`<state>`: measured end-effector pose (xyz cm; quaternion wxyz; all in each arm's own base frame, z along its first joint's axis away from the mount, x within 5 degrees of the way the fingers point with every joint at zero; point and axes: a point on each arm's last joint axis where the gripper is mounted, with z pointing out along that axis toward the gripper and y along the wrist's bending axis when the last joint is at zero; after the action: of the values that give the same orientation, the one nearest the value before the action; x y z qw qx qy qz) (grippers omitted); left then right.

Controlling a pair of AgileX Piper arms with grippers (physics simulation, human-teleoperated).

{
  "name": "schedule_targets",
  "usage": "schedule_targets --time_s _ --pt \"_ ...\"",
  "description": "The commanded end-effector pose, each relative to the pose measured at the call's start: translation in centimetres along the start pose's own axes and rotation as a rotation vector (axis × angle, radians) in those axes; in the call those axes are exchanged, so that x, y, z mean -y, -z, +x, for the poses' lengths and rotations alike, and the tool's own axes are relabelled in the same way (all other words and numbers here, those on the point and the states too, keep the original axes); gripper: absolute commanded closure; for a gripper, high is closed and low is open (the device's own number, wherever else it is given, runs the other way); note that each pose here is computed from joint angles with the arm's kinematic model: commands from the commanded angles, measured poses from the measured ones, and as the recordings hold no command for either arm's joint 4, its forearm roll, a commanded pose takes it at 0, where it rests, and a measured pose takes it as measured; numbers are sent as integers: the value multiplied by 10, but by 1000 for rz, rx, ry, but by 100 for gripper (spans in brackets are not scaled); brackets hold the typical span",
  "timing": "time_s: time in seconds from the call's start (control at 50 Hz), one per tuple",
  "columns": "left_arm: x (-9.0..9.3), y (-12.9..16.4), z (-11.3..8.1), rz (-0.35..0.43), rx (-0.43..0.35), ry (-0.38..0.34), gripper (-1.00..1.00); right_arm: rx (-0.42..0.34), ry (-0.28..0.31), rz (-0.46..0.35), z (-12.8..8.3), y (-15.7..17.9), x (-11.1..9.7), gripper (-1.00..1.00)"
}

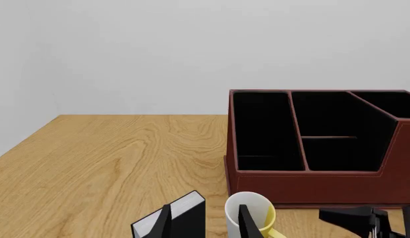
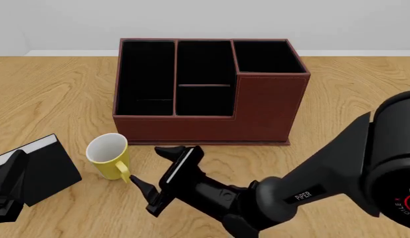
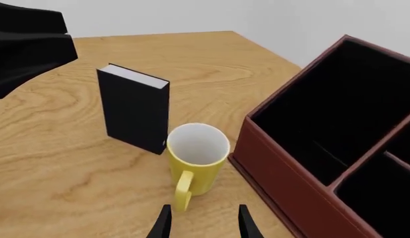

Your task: Pick up the yellow and white mug and place it to the right of the caddy.

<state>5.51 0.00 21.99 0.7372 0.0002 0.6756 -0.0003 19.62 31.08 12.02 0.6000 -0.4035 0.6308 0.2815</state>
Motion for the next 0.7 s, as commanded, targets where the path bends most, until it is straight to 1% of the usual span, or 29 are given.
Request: schedule_targets --time_s 0.02,0.14,0.26,0.42,0.44,0.46,0.62,0.66,0.7 --pt "0 0 0 0 0 0 -100 -1 -9 -17 -1 -14 -7 -100" --pt "0 0 0 0 0 0 -100 -5 -5 -24 5 -21 -10 -100" --pt "0 0 0 0 0 0 -100 -1 -5 -25 2 -25 -10 -100" --pt "0 0 0 0 0 0 -100 -5 -8 -30 6 -33 -12 -100" --pt "0 0 0 0 0 0 -100 -9 -36 -38 5 -36 -16 -100" --pt "0 0 0 0 0 0 -100 -8 -12 -31 7 -35 -13 -100" --pt "0 0 0 0 0 0 -100 -9 -14 -30 9 -41 -13 -100" --pt "0 0 0 0 0 0 -100 -14 -23 -33 10 -44 -14 -100" --pt "0 0 0 0 0 0 -100 -14 -18 -37 11 -46 -16 -100"
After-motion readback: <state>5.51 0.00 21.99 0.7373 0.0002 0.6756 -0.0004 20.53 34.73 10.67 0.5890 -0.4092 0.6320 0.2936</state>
